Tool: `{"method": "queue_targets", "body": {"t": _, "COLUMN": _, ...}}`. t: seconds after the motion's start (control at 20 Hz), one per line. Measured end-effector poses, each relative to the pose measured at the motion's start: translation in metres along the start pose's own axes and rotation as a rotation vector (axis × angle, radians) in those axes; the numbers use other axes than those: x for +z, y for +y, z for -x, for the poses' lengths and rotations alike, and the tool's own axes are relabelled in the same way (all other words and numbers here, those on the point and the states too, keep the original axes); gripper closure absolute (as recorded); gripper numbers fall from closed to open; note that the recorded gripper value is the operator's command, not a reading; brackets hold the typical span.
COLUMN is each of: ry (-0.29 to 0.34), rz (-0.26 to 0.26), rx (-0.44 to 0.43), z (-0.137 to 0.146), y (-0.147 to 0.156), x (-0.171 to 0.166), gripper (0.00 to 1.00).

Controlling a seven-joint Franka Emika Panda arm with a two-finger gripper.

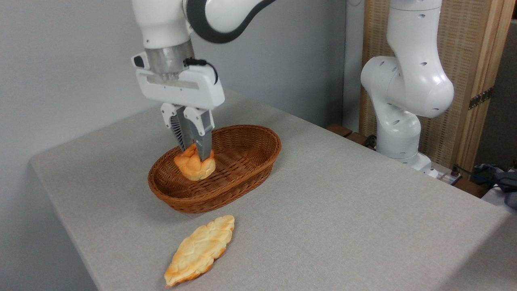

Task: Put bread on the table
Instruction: 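Lift the orange roll out of the basket over its rim, then lower the roll onto the table beside the flat pastry and release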

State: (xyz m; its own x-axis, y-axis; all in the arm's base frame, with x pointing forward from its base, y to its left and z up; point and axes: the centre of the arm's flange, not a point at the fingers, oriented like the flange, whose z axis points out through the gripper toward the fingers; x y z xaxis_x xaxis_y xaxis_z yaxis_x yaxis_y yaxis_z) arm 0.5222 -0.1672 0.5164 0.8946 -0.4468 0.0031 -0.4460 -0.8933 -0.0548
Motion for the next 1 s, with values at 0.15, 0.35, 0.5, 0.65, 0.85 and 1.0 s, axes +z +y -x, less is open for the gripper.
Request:
{"method": "queue_targets", "body": {"t": 0.15, "ry": 0.01, "rz": -0.004, "rx": -0.049, "z": 0.013, "y": -0.027, "x": -0.015, "gripper": 0.58}}
{"method": "queue_targets", "body": {"t": 0.35, "ry": -0.014, "rz": 0.008, "rx": -0.05, "z": 0.036, "y": -0.087, "x": -0.016, "gripper": 0.42}}
{"method": "queue_targets", "body": {"t": 0.5, "ry": -0.037, "rz": 0.026, "rx": -0.025, "z": 0.055, "y": -0.133, "x": -0.005, "gripper": 0.0}}
{"method": "queue_targets", "body": {"t": 0.65, "ry": -0.055, "rz": 0.039, "rx": -0.02, "z": 0.066, "y": -0.158, "x": 0.007, "gripper": 0.0}}
{"method": "queue_targets", "body": {"t": 0.85, "ry": -0.08, "rz": 0.049, "rx": -0.033, "z": 0.069, "y": -0.171, "x": 0.021, "gripper": 0.0}}
{"method": "queue_targets", "body": {"t": 1.0, "ry": -0.101, "rz": 0.055, "rx": -0.029, "z": 0.064, "y": -0.17, "x": 0.033, "gripper": 0.0}}
